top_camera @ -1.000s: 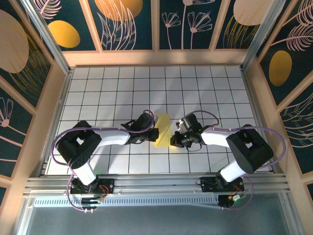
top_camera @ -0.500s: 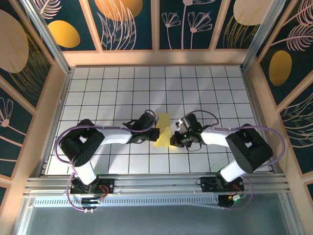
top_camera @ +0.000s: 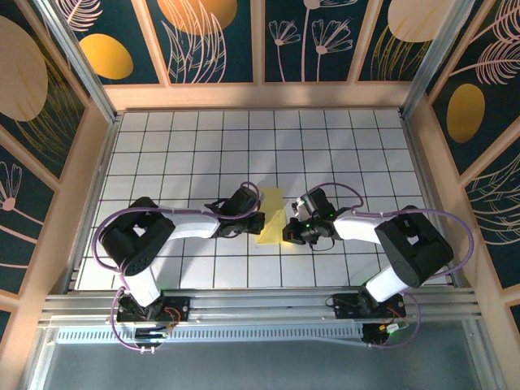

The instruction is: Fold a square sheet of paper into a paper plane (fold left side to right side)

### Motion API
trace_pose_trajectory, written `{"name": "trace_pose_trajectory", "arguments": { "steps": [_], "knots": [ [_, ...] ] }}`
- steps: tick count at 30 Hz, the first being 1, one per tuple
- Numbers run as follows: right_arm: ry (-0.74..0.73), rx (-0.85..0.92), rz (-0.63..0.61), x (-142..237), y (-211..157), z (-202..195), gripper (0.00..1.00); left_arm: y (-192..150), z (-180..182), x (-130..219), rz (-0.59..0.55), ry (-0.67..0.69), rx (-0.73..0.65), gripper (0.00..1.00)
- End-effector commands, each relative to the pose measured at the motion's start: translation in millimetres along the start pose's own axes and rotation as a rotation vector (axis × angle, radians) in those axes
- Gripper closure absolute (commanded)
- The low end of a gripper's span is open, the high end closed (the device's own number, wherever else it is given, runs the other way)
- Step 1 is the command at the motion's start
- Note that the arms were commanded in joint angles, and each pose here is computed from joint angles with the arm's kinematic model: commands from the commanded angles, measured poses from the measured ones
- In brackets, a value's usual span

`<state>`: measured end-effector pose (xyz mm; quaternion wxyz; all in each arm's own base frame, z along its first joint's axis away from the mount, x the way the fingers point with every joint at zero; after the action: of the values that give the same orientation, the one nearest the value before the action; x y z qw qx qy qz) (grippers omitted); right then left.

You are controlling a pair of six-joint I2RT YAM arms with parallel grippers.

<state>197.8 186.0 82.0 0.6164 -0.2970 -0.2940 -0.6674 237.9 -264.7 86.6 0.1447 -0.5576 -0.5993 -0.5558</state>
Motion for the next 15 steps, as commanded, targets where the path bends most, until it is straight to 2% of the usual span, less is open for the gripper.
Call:
{"name": "trace_pose_trajectory", "arguments": {
  "steps": [1, 9, 15],
  "knots": [
    [-0.126, -0.033, 0.041, -6.8, -9.7, -19.7, 1.00, 3.9, 2.7, -3.1, -0.001, 0.016, -0.007, 1.00],
    [-0.111, -0.023, 0.038, -4.8, -7.4, -15.0, 1.00, -0.8, 4.2, -7.8, 0.022, 0.012, -0.007, 1.00],
    [0.005, 0.033, -0.008, 12.4, 3.7, 13.5, 1.00, -8.5, 7.1, -13.5, 0.060, 0.012, -0.006, 1.00]
  ]
}}
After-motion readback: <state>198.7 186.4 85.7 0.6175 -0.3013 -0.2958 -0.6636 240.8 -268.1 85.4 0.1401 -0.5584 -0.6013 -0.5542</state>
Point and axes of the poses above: each hand's point on the last joint's axis, 136 mm out from that joint toward the fingers, its own x axis back along the fingers, its own z axis along the line the jaws close on, y = z × x, the point moved 9 cm from there along x, back along the fingers, and after that the axes turned 7 degrees about -x, right-handed, at the moved point
